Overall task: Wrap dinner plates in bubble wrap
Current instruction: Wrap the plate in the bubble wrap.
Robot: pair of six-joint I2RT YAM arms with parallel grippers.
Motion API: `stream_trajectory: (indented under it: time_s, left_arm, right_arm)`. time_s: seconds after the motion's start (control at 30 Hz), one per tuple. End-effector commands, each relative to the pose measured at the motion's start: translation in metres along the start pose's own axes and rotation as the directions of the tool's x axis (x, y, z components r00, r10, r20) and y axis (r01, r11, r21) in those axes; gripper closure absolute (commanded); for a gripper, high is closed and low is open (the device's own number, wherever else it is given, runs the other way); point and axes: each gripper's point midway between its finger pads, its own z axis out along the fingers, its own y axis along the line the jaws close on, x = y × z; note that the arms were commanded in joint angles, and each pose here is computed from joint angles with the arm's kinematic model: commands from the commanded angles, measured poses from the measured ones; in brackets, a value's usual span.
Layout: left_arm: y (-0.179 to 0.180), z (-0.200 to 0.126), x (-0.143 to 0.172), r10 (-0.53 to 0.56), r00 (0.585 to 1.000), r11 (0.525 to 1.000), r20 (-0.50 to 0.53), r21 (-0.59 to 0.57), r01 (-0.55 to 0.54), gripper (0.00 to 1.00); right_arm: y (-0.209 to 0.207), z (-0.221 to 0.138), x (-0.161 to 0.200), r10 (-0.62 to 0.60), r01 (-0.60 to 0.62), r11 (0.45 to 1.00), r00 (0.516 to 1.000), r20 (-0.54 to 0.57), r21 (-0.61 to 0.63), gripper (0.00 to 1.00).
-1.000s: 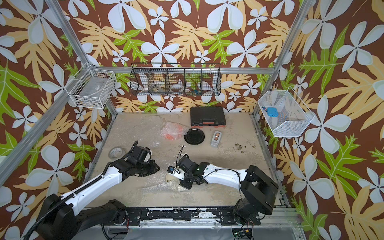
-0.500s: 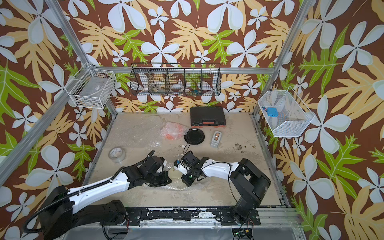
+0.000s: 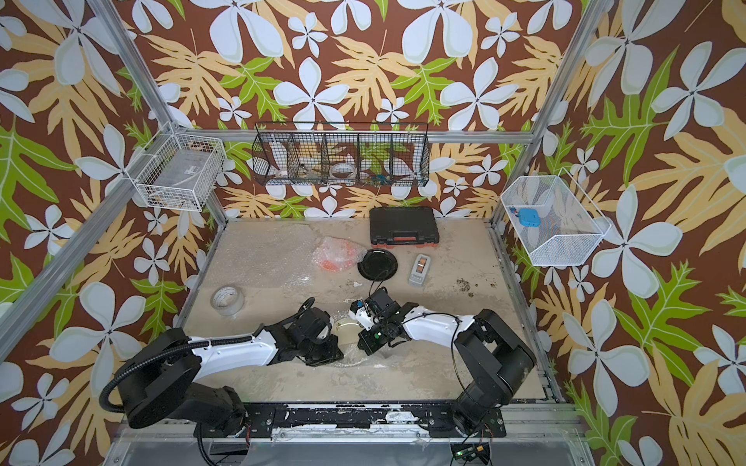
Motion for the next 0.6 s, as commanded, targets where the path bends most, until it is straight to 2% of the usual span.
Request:
stream_trajectory:
  time_s: [0.0,0.07,0.13,0.23,0.3,0.37,0.47,0.57]
  left_arm:
    - [0.023,0.003,-0.001,0.021,1.0,0.994,0.013,-0.112,-0.019,0.92]
    - [0.026,0.004,-0.001,0.029,1.0,0.991,0.007,-0.129,-0.028,0.92]
    - [0.026,0.005,-0.001,0.034,0.999,0.991,0.001,-0.129,-0.034,0.92]
    - [0.027,0.005,0.0,0.04,0.999,0.99,-0.004,-0.136,-0.04,0.92]
    - [0.027,0.006,-0.001,0.042,0.999,0.989,-0.006,-0.142,-0.043,0.91]
    - [0.027,0.006,-0.001,0.045,0.999,0.989,-0.009,-0.143,-0.046,0.91]
    - [0.028,0.007,-0.002,0.051,0.999,0.986,-0.013,-0.156,-0.053,0.91]
    - [0.029,0.008,-0.002,0.058,0.998,0.984,-0.02,-0.167,-0.06,0.91]
  right_arm:
    - [-0.017,-0.017,-0.01,0.08,-0.088,0.99,0.994,0.074,0.11,0.95]
    - [-0.025,-0.035,-0.014,0.114,-0.135,0.974,0.986,0.119,0.18,0.83]
    - [-0.025,-0.054,-0.015,0.145,-0.178,0.96,0.976,0.159,0.215,0.74]
    - [-0.006,-0.069,-0.007,0.193,-0.222,0.963,0.964,0.18,0.152,0.66]
    - [0.013,-0.074,0.001,0.243,-0.257,0.964,0.954,0.175,0.067,0.68]
    - [0.044,-0.072,0.009,0.238,-0.234,0.971,0.96,0.146,-0.045,0.73]
    - [0.075,-0.064,0.02,0.227,-0.211,0.968,0.968,0.108,-0.136,0.7]
    - [0.083,-0.052,0.024,0.265,-0.244,0.949,0.96,0.086,-0.201,0.68]
